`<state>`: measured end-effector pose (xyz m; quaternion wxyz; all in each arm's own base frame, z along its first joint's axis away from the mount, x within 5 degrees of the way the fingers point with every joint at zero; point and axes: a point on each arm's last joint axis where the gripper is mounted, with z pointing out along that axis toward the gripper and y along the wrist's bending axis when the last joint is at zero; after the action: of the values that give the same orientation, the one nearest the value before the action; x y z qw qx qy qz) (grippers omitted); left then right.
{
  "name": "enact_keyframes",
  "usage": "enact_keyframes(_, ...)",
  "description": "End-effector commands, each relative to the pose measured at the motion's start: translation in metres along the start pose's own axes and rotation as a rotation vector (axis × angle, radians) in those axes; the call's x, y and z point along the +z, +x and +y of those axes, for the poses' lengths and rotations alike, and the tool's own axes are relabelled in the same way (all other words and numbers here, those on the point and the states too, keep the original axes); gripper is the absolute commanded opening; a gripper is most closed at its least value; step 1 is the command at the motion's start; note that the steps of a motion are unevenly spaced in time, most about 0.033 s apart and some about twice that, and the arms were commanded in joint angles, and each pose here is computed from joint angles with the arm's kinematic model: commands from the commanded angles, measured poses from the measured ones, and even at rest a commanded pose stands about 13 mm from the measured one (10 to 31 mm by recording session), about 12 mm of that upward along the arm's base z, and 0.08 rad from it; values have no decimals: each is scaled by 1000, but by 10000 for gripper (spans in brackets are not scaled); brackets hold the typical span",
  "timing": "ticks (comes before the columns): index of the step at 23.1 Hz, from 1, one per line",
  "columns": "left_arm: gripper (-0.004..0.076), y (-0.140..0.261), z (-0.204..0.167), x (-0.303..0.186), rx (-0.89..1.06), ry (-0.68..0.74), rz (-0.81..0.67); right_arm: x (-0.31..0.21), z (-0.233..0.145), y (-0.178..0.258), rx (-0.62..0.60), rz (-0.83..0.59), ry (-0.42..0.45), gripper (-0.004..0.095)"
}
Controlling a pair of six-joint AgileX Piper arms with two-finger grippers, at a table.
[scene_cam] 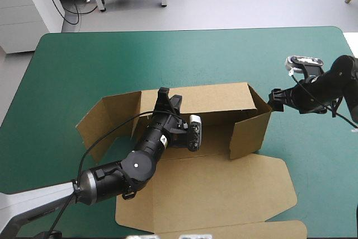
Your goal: Fold the box
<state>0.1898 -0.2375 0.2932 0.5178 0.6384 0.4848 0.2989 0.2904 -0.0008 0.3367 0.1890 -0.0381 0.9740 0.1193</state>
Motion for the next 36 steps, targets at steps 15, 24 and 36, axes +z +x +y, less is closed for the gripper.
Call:
enact_keyframes(15,-8,1,18,-9,-24,-70,-2,4,25,68,-146,-312,-179,862)
enact_keyframes(24,-8,1,18,-9,-17,-69,-3,21,32,81,-334,-332,-275,862)
enact_keyframes(36,-8,1,18,-9,-17,-69,-3,4,36,93,-322,-326,-247,862)
